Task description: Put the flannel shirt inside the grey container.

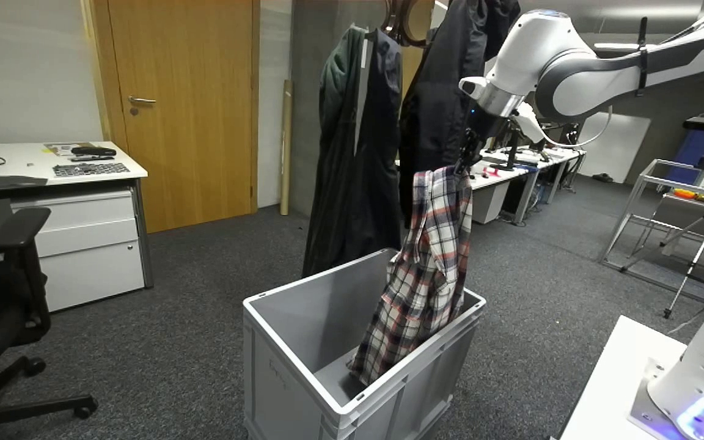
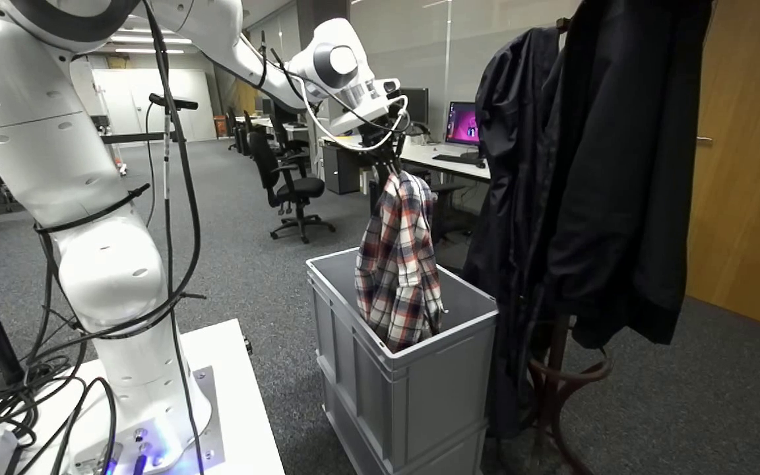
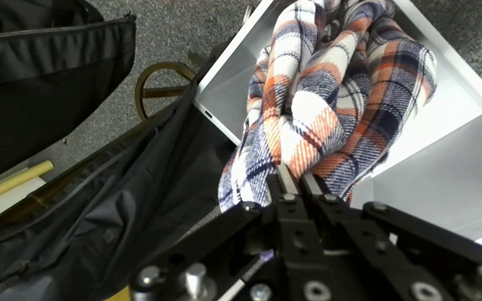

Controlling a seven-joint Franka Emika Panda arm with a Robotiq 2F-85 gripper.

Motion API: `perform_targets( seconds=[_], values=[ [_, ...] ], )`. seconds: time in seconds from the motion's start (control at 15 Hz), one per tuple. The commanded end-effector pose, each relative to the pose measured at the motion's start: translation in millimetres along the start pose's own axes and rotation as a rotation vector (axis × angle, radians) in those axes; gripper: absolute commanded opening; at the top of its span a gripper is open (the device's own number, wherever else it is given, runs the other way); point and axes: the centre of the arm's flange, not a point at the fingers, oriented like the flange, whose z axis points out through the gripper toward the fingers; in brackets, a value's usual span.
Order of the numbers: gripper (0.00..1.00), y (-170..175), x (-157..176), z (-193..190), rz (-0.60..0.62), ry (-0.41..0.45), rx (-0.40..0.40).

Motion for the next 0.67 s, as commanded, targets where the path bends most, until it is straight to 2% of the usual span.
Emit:
perform_targets(
  seconds=[0.0,0.6],
  values=[
    [0.01,12.3,11.8,7.0,-0.036,-0.055,0.042],
    [0.01,14.1,25.2,74.7,-0.086,-0.228,0.165]
  ],
)
